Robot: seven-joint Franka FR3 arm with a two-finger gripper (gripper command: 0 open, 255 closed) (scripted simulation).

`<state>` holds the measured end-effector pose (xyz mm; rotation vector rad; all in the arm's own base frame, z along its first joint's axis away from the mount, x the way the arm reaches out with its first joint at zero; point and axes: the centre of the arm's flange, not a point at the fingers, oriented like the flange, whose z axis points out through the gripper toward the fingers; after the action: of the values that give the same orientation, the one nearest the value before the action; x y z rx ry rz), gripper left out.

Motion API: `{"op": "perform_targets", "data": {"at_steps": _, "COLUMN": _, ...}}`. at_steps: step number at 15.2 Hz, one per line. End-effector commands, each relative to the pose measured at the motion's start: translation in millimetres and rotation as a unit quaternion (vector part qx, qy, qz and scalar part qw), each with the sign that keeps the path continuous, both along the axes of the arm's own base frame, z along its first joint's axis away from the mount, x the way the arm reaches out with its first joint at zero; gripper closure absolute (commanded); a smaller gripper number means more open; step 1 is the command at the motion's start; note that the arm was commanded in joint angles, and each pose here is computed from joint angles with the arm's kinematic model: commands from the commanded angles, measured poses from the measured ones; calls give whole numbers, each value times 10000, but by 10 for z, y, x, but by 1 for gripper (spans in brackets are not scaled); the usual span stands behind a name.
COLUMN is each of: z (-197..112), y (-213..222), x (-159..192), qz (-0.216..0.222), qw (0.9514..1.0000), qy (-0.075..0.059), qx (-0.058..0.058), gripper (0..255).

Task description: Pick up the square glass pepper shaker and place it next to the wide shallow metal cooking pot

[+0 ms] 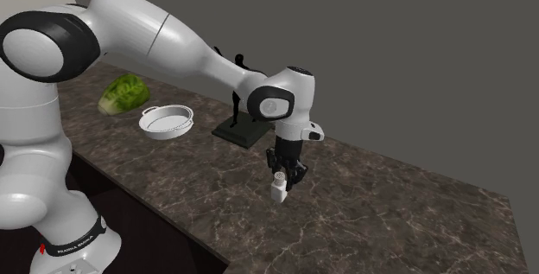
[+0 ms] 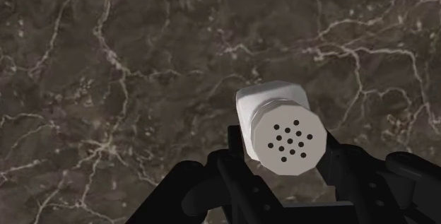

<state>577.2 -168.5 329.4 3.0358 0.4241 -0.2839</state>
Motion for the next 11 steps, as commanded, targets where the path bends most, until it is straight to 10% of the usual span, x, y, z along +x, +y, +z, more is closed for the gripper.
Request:
{"op": "perform_targets", "data": {"at_steps": 1, "z": -2, "y": -2, "x": -1, "qz": -1, "qw": 10000, "qy": 2, "qx": 0, "gripper": 255}}
{"op": "perform_targets", "data": {"at_steps": 11, "z": 420, "y": -2, "x": -1, "qz": -1, "qw": 10000, "qy": 2, "qx": 0, "gripper": 255}}
